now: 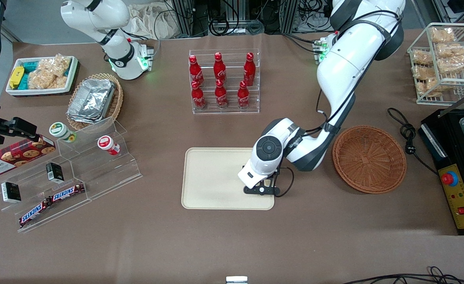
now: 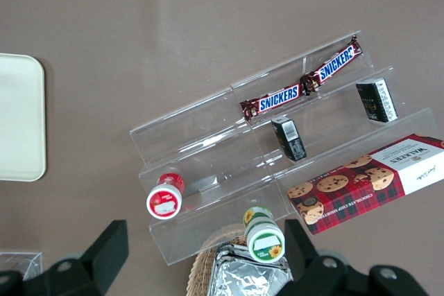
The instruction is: Place sandwich from basket to tray
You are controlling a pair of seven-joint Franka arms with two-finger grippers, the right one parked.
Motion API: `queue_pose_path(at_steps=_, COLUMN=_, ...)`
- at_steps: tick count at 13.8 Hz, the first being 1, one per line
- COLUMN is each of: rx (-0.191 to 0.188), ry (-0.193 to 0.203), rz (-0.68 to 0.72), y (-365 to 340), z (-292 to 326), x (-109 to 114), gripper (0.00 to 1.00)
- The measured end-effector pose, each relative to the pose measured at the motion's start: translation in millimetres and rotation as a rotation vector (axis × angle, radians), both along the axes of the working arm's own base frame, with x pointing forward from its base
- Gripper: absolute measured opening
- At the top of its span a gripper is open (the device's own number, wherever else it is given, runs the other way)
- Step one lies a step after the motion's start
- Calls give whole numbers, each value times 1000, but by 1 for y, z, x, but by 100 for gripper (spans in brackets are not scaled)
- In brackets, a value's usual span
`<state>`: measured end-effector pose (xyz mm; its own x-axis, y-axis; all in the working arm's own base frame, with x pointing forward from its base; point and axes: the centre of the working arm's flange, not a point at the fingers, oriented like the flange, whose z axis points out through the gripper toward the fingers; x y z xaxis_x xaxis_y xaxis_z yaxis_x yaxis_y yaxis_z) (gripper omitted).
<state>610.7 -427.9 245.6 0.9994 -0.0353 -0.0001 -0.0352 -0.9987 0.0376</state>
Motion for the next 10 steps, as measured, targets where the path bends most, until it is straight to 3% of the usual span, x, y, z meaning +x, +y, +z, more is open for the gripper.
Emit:
queue_pose_path(at_steps=3, rx=45, ry=-11, rz=31, y=14, z=55, x=13, gripper=85)
queue_pose_path(at_steps=5, rx=57, ry=-48, rz=78, y=36, z=112, x=31, gripper=100)
queue_pose_path(at_steps=8, rx=47, ry=-110, rz=161, y=107, z=193, x=60, gripper=100)
queue_pose_path(at_steps=10, rx=58, ry=-56, rz=144, y=160, z=226, x=64, gripper=100)
